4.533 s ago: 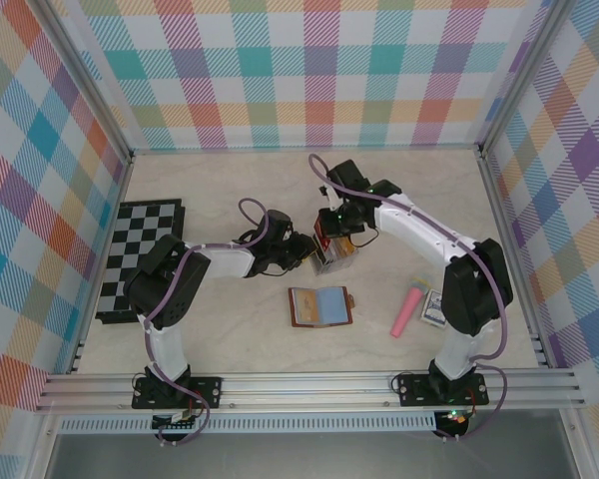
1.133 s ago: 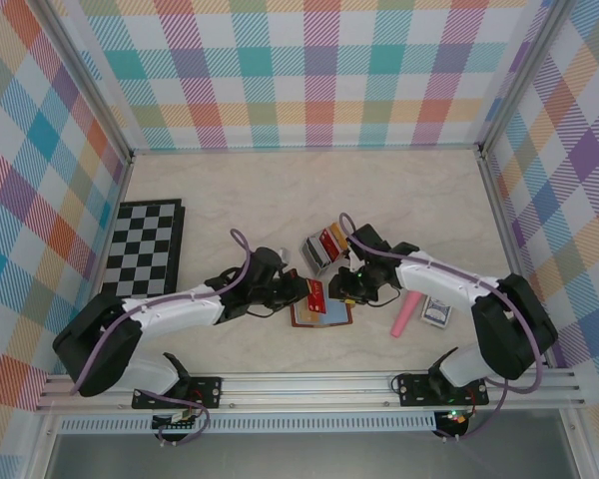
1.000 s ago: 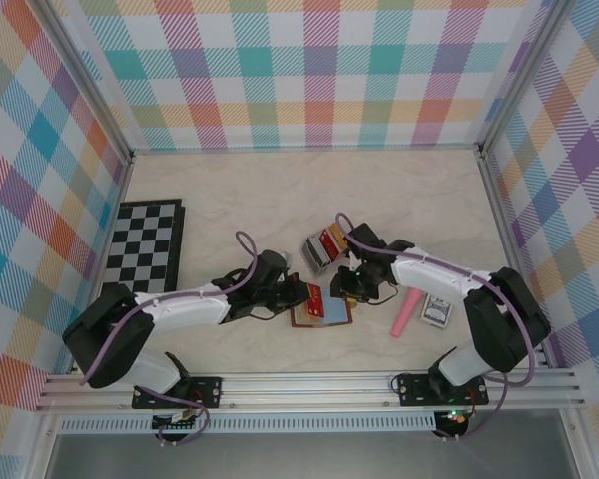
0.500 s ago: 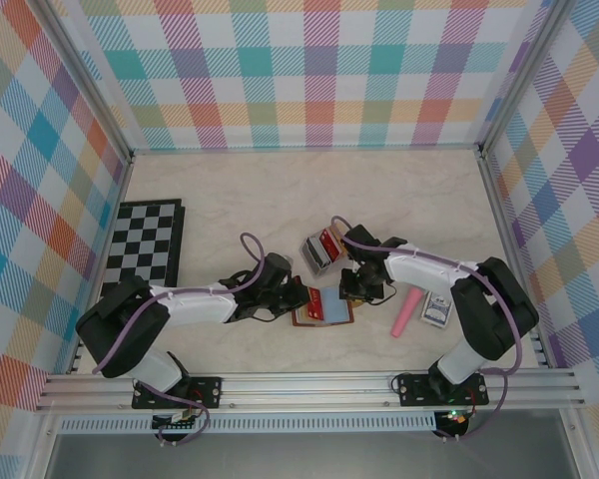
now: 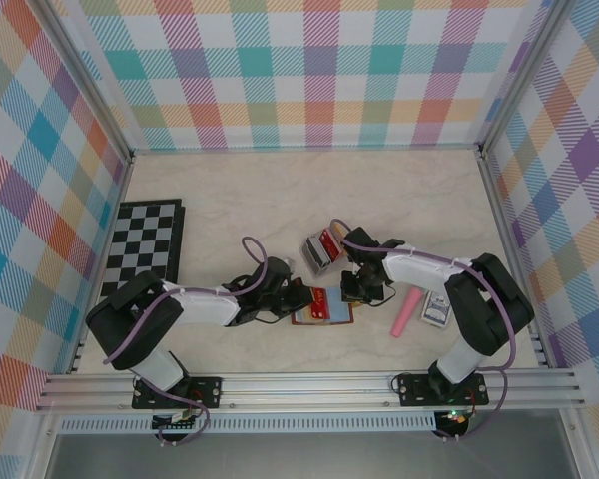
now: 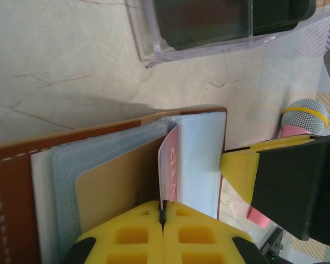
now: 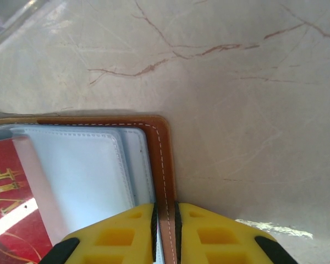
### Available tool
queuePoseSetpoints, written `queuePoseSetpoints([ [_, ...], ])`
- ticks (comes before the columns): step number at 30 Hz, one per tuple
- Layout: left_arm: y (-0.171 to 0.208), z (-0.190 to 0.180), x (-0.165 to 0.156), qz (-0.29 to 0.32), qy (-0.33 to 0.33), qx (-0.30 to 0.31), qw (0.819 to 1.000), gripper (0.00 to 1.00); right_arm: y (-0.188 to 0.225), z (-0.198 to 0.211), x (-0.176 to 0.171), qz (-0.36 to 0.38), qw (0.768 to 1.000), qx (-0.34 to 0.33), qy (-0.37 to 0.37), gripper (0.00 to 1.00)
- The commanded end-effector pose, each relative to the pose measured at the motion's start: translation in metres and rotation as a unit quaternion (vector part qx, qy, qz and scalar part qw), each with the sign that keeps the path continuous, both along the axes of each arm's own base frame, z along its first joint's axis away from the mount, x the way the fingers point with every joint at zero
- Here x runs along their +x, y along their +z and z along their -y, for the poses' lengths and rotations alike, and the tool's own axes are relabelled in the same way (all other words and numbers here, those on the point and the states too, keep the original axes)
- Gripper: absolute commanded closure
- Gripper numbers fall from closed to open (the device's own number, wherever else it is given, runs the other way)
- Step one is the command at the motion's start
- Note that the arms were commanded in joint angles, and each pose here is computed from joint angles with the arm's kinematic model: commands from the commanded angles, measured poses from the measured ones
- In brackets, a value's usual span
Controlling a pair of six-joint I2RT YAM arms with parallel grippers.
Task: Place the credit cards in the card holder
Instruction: Insert the credit card into the card slot.
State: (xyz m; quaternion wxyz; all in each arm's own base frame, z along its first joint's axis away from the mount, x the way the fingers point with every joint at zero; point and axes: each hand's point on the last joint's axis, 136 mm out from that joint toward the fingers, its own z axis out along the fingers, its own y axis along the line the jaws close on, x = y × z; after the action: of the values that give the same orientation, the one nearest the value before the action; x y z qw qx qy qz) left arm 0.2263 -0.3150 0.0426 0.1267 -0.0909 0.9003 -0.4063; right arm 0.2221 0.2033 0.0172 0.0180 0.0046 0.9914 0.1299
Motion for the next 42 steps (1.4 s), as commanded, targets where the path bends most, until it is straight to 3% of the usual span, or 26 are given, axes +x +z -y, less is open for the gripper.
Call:
queuePoseSetpoints([
  [1,-0.011,0.004,-0.012,-0.020,-0.017,-0.008,1.000,1.00,-0.016,0.012,-0.009,-0.014,1.000,-0.026,-0.001,0.83],
  [12,-0.016,0.007,-0.010,-0.031,-0.026,0.019,0.999,1.00,-0.018,0.011,-0.010,-0.018,1.000,-0.025,-0.001,0.83],
  [20,-0.018,0.034,-0.008,-0.024,-0.050,0.052,0.997,0.87,-0.017,0.009,-0.011,-0.020,1.000,-0.016,-0.008,0.83],
  [28,-0.018,0.015,-0.011,-0.014,-0.039,0.114,0.993,0.75,-0.017,0.013,-0.011,-0.019,0.999,-0.027,-0.011,0.82],
  [37,-0.017,0.026,-0.014,-0.013,-0.063,0.115,0.991,0.88,-0.015,0.010,-0.010,-0.020,1.000,-0.020,-0.008,0.84],
  [42,-0.018,0.043,-0.014,-0.015,-0.073,0.100,0.992,0.90,-0.016,0.009,-0.011,-0.022,1.000,-0.018,-0.009,0.84],
])
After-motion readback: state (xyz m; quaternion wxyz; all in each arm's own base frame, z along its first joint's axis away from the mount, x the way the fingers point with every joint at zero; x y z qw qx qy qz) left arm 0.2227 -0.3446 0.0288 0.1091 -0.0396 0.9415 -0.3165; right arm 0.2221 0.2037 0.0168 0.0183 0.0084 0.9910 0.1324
